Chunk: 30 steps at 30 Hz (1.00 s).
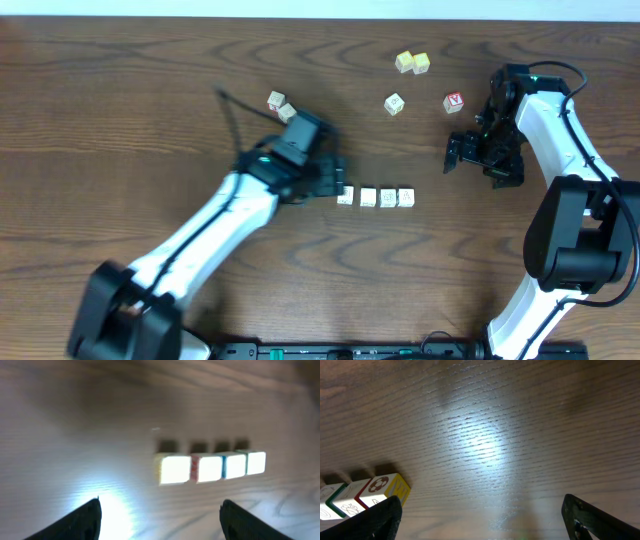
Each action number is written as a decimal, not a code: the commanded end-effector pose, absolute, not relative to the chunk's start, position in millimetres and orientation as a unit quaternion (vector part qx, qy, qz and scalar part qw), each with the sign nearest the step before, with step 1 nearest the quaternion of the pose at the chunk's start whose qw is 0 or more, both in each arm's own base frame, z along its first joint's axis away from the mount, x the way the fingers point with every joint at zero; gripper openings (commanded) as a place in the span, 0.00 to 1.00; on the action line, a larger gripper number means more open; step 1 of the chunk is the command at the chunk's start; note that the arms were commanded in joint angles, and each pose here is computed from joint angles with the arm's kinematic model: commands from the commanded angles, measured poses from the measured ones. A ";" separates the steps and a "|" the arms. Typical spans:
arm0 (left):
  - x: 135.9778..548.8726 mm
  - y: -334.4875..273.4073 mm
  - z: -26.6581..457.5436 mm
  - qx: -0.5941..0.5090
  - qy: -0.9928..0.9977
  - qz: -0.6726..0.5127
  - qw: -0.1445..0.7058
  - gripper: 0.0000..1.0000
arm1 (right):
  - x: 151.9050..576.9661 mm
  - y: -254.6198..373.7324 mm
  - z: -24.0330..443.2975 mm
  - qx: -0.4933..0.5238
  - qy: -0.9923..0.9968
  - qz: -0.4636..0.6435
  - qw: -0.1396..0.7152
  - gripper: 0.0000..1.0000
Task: Lift 4 blocks
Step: 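Open the left gripper and lift it up and away to the left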
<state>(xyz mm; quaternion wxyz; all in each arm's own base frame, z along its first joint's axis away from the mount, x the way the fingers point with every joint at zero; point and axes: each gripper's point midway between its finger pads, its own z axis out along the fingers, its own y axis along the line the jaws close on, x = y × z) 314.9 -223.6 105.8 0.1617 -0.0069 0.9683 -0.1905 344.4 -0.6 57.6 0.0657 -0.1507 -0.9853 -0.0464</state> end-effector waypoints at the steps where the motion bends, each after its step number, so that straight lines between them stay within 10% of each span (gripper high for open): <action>1: 321.3 -171.4 137.7 -0.075 0.964 -0.165 0.192 0.77 | 343.8 1.3 61.4 -0.143 -0.987 -0.049 0.061 0.99; 30: 286.3 -78.5 124.3 -0.168 0.976 -0.043 0.134 0.83 | 343.8 1.3 61.4 -0.143 -0.987 -0.049 0.061 0.99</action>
